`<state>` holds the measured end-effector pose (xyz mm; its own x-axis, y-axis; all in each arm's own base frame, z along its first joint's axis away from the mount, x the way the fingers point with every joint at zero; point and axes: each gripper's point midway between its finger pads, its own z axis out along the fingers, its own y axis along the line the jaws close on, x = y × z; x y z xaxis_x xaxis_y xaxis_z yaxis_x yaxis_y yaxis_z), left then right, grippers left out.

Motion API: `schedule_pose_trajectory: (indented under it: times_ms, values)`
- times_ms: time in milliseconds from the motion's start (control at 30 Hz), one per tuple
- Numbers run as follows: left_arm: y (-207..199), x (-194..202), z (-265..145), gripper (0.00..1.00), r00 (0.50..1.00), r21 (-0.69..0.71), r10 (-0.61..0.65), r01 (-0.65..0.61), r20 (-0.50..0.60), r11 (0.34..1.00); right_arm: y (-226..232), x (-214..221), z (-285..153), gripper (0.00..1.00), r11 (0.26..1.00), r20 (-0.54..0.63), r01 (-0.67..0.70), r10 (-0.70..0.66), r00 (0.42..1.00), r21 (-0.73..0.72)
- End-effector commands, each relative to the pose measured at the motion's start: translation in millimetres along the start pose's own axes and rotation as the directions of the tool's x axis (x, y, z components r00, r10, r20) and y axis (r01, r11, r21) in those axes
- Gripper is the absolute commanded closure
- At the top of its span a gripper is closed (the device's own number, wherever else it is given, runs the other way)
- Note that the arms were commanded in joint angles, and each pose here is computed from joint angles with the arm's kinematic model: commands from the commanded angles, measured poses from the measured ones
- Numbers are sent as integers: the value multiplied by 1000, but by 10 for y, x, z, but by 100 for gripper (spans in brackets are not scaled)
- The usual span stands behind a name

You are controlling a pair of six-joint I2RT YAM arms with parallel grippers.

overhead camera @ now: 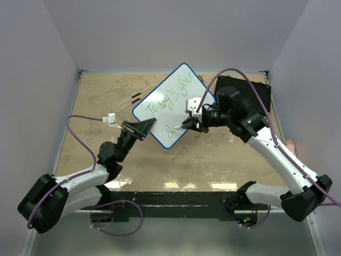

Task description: Write a sentence on the whiteboard

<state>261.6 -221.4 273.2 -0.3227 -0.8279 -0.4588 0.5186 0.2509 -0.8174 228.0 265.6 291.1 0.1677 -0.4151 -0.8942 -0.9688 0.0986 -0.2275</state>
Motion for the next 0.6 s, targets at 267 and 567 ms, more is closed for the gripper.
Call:
schedule_pose_trajectory:
  times_ms: [267, 567]
  values:
    - [-569, -381, -20, 100, 990, 208, -52, 23, 134, 978, -62, -90, -57, 100, 999, 18, 23, -24, 1000, 39]
    - [-557, -381, -16, 100, 989, 204, -54, 26, 134, 979, -116, -59, -73, 100, 997, -5, 39, -38, 999, 69]
